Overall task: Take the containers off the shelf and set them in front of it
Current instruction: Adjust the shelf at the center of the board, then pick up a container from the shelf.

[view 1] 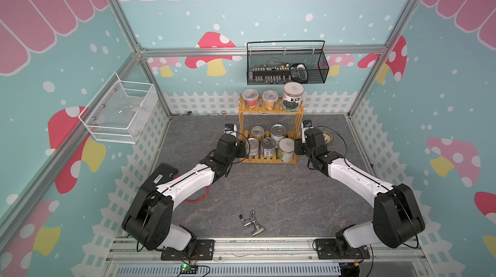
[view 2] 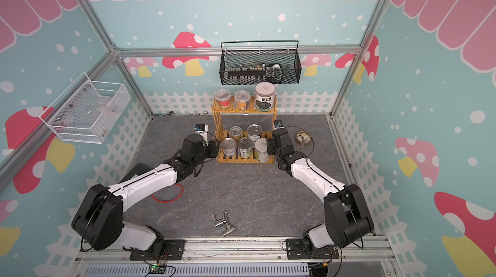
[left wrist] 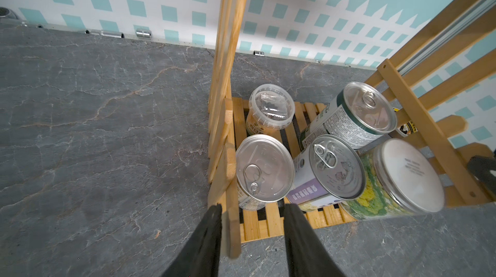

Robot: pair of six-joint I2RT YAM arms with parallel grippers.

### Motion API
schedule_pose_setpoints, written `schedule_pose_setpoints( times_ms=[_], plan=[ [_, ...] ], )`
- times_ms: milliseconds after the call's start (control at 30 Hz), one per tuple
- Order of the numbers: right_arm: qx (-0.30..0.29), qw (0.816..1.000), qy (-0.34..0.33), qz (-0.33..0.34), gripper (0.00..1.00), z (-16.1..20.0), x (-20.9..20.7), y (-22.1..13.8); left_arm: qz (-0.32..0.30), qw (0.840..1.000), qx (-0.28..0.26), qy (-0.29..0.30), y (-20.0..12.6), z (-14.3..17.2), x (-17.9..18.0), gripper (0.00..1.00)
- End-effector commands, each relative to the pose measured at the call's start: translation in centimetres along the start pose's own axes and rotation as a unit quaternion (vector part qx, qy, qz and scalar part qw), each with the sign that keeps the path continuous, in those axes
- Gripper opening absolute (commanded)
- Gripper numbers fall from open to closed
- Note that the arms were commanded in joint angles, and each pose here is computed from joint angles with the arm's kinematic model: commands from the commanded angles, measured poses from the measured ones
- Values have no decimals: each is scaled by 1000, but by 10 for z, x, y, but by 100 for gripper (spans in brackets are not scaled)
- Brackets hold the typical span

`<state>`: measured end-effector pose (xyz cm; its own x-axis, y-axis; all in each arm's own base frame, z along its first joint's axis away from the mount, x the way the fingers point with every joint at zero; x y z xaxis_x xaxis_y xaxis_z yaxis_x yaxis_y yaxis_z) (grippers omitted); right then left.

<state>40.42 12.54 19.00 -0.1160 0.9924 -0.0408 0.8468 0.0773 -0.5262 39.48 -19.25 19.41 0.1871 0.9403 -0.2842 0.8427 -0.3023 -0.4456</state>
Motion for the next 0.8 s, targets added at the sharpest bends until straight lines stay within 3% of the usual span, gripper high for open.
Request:
schedule_pose_setpoints(
  times_ms=[0,400,767],
  plan=[
    [-13,1000,-11,-23,68,-7,2,-17,14,1000,4,23,-12,0,-4,47],
    [-89,979,-64,-171,98,-26,36,-86,105,982,-38,151,-61,-42,-20,81],
    [-166,953,-89,-239,99,-60,49,-140,132,967,-103,194,-62,-120,-29,96]
  ],
)
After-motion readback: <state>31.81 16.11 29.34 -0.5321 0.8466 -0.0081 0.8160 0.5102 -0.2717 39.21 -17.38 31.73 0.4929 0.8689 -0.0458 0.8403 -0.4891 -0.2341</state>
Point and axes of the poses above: each gripper's point midway between its finger pads, its own y axis out along the fingers, its own x axis along the line the jaws close on, z = x × y, the point moved 1 cm from there along -y, back along the fingers, and after that the axes turned 1 degree about -y, right-handed, at the moved point
